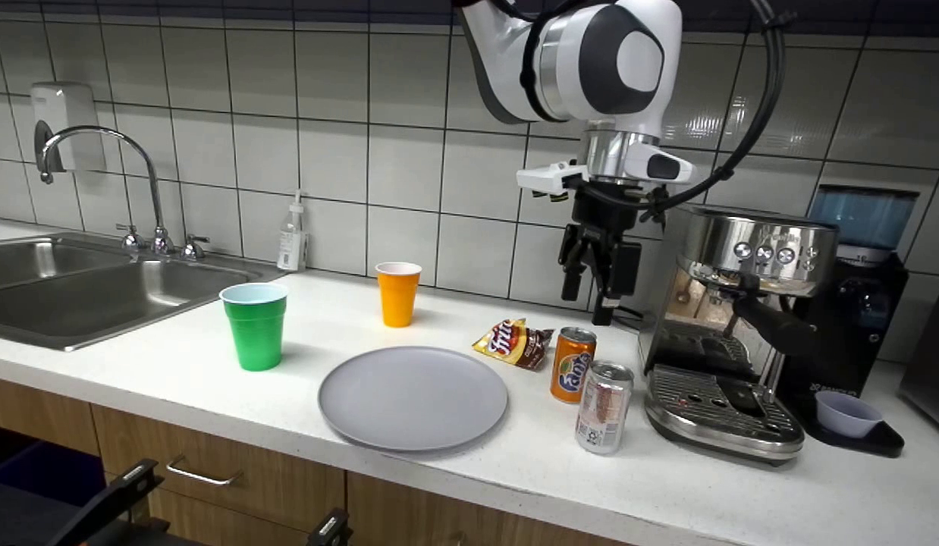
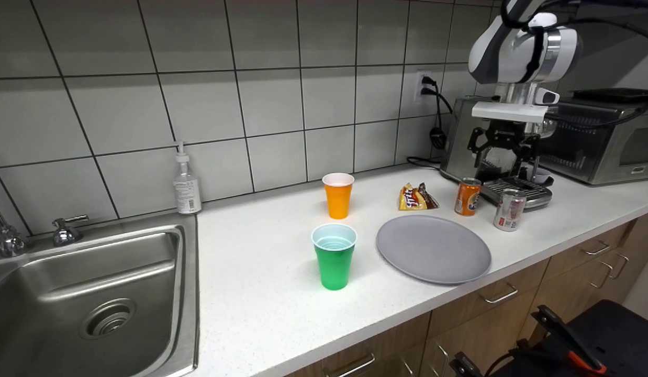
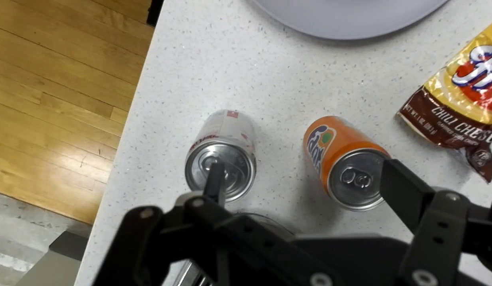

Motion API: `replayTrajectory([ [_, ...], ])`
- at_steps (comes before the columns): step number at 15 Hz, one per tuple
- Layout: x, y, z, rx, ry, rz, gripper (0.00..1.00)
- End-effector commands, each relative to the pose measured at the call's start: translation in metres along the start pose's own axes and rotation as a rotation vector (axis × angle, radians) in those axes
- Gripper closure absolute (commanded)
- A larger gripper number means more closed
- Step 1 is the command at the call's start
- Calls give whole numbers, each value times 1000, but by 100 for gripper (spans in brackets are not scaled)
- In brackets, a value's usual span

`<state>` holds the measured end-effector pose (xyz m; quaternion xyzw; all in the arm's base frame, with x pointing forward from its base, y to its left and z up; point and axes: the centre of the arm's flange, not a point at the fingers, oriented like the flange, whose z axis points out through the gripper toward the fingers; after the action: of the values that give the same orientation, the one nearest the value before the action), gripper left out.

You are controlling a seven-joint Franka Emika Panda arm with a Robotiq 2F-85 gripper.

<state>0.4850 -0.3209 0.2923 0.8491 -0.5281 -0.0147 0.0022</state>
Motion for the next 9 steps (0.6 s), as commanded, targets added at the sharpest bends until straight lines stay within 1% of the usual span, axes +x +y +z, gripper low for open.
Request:
replayTrajectory([
  [1,-28,-10,-14,11,-27,-72,0],
  [9,-84,-57,-19,37,-41,-204,0],
])
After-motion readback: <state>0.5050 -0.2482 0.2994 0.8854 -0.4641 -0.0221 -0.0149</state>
